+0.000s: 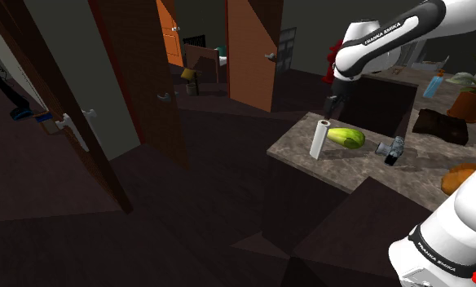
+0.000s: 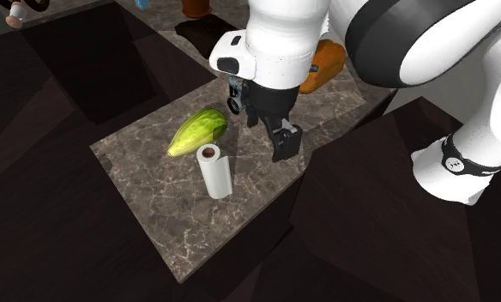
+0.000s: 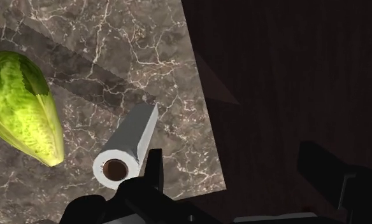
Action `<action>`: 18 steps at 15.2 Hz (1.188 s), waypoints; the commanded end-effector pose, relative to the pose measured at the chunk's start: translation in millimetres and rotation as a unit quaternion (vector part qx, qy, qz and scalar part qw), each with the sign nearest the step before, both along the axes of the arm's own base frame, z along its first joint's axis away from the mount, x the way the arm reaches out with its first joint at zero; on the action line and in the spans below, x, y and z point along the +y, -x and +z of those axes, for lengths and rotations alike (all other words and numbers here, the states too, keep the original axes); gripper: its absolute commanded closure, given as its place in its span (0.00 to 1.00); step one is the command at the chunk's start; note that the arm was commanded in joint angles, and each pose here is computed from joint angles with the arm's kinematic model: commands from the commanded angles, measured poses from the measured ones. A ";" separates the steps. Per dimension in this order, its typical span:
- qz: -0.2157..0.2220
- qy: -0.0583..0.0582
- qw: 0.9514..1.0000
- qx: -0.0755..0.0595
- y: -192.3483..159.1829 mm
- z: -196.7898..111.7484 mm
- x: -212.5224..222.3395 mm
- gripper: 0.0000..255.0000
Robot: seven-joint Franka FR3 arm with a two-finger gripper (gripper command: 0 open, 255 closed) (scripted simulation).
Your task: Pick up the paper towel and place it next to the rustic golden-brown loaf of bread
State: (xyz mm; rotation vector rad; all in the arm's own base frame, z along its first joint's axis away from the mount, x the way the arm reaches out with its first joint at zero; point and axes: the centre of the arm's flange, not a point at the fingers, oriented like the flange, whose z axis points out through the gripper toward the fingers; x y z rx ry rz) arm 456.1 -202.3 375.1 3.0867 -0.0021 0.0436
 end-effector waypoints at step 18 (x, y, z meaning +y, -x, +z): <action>-0.031 -0.001 1.000 -0.006 -64.6 -140.4 -117.9 0.00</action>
